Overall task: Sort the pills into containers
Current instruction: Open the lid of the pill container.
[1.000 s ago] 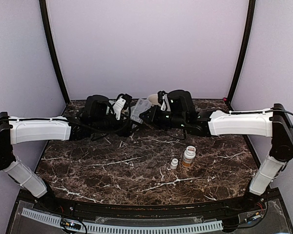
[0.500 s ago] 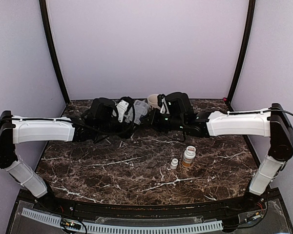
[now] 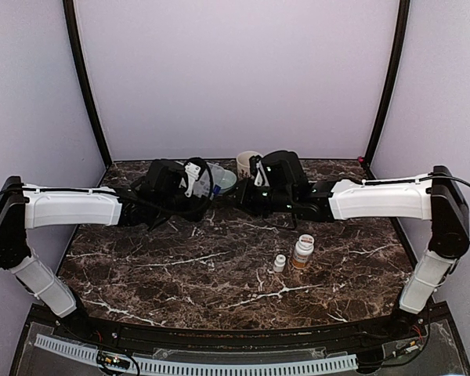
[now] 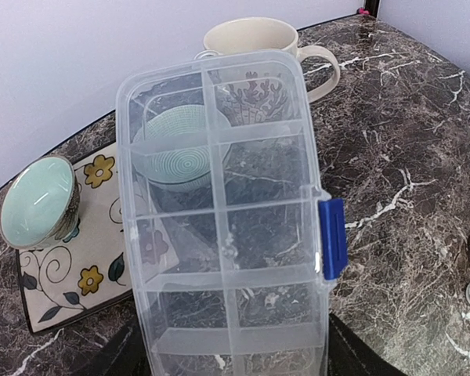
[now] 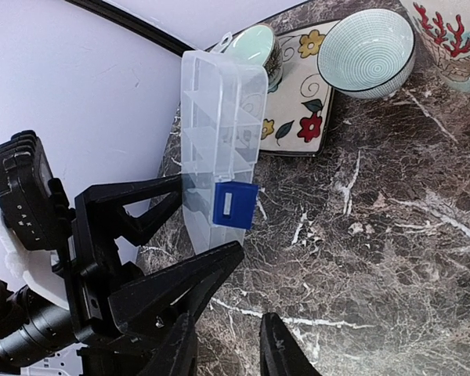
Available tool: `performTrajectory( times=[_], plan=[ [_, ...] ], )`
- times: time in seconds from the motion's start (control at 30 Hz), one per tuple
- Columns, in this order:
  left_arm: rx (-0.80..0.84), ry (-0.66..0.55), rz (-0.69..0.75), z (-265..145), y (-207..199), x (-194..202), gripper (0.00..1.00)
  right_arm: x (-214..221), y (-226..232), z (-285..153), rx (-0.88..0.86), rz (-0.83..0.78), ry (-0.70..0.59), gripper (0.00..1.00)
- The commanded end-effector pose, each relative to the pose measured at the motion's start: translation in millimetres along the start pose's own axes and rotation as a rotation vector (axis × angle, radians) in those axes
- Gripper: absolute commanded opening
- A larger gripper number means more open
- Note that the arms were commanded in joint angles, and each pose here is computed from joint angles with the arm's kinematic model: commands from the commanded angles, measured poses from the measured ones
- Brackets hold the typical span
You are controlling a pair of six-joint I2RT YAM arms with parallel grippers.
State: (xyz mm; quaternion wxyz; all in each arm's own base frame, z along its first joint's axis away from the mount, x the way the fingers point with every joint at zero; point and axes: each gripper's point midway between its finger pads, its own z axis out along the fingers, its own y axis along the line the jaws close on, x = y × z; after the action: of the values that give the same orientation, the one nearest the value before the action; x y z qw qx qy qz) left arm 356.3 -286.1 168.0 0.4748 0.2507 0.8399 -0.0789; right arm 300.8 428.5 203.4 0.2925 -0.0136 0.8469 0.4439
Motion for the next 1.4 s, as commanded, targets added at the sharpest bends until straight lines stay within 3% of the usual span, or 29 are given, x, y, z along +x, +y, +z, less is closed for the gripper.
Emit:
performTrajectory(
  times=[0.0,0.17,0.3,0.63,0.93,1.37],
  plan=[
    [0.024,-0.018,-0.005,-7,-3,-9,0.14,-4,5,0,-0.018,-0.018,-0.032,0.32],
    [0.118,-0.006,-0.007,-11,-17,-7,0.14,-8,-4,-2,0.011,-0.065,-0.058,0.44],
    [0.226,0.001,-0.044,-17,-27,-8,0.14,-9,-12,-1,0.036,-0.086,-0.061,0.48],
    [0.358,0.003,-0.12,-29,-25,-14,0.14,-7,-34,-15,0.075,-0.088,-0.092,0.48],
    [0.483,0.042,-0.12,-32,-45,-8,0.14,-9,-27,-4,0.028,-0.09,-0.091,0.47],
    [0.528,0.078,-0.131,-26,-54,-2,0.14,-11,-18,2,-0.034,-0.085,-0.083,0.47]
  ],
)
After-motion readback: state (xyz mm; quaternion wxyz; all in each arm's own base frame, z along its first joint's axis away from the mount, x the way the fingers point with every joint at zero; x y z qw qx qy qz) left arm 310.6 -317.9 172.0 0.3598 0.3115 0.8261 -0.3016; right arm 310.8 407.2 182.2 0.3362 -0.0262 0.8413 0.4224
